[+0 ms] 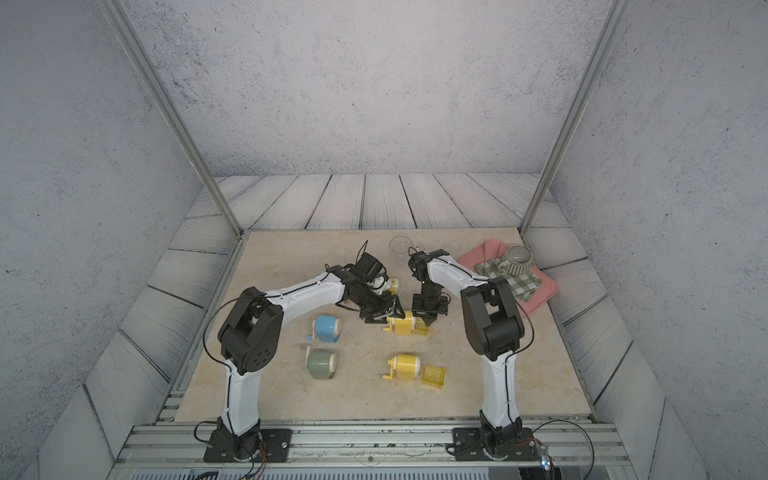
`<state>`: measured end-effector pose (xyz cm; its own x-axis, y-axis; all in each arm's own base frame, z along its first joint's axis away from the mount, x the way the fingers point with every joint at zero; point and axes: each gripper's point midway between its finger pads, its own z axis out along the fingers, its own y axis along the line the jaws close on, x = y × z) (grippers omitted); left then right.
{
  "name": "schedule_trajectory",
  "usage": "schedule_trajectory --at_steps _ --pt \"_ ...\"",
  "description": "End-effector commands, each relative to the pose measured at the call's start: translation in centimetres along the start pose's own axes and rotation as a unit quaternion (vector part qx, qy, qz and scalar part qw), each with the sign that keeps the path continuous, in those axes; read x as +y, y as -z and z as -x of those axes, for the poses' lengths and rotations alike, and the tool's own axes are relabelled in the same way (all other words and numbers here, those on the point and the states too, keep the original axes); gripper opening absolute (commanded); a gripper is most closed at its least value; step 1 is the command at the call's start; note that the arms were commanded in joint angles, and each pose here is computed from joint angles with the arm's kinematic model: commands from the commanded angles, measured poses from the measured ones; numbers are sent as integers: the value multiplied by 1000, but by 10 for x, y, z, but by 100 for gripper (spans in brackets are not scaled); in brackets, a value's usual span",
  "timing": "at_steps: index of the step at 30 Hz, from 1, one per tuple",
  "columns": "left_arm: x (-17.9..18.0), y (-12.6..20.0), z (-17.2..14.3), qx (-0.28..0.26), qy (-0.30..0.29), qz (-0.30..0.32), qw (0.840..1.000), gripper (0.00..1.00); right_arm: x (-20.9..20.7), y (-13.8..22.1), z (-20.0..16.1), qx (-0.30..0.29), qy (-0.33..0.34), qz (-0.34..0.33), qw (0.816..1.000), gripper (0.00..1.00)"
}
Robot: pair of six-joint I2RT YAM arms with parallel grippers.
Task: Put the tray back into the pencil sharpener
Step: Close the container of the pencil sharpener.
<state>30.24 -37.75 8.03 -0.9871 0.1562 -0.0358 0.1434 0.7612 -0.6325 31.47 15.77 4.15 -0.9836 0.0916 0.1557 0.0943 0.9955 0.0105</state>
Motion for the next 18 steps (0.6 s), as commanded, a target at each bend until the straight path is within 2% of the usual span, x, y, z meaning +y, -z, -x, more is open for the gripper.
schedule_trajectory --at_steps 1,6,18 --pt "26 -9 -9 20 26 42 999 70 16 -3 2 -8 20 41 999 0" --pt "26 -10 -8 21 27 41 999 70 21 -3 1 -6 36 56 998 0" --pt "24 -8 -6 17 27 41 999 70 13 0 -8 2 49 40 998 0"
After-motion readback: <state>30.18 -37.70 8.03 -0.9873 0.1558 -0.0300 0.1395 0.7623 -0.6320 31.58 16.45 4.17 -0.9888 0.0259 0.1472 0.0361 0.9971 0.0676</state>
